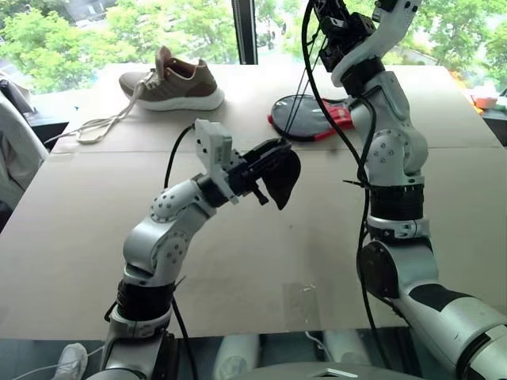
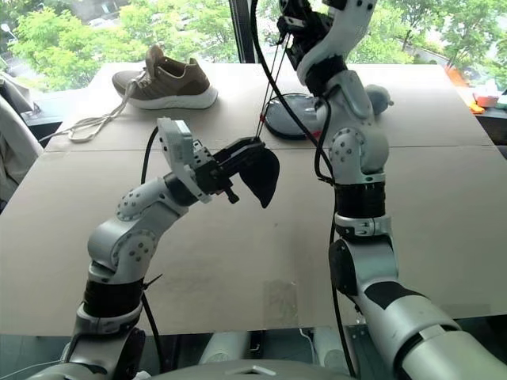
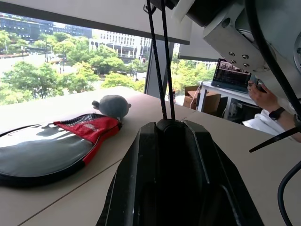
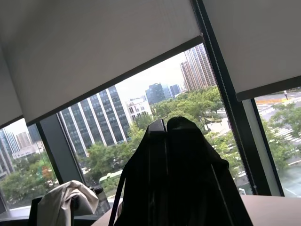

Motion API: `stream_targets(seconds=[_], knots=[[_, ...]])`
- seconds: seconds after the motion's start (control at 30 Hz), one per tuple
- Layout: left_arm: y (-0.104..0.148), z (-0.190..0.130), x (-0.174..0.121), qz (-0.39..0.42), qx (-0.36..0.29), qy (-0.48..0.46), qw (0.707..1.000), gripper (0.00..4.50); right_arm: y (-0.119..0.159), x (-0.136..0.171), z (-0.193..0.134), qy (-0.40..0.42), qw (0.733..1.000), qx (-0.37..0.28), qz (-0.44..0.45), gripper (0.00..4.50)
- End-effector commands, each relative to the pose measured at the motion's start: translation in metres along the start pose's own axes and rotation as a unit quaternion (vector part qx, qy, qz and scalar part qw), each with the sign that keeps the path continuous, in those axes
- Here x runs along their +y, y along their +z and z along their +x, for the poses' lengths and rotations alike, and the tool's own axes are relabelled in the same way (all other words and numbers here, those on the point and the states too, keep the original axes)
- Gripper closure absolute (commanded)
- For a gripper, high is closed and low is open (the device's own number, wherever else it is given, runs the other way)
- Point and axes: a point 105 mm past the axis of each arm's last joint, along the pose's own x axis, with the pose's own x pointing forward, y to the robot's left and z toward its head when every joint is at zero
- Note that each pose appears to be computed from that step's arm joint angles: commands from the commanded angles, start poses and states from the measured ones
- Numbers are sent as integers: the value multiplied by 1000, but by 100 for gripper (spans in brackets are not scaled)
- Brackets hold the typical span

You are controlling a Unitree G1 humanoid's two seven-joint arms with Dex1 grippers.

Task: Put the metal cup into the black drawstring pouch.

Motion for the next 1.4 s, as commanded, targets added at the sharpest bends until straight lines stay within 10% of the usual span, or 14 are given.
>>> stream_targets(seconds=[0.03,0.17,0.77,1.03,1.3,1.4], knots=[[-28,-18,6,-39,60,3,997,302,61,29,-2,62,993,-98,-35,450],[-23,-24,13,-40,50,16,998,131,52,38,-3,90,992,-77,-42,450],[35,-84,123,37,-41,253,966,131,21,7,-18,50,996,-13,-71,450],[0,-105,100,18,35,244,969,131,-74,-79,-154,-47,956,262,-126,450],[-37,-130,52,-25,145,157,977,125,-88,-86,-280,2,872,450,-192,82],[-48,-143,45,-9,197,138,971,125,-73,-85,-299,13,875,446,-188,82]])
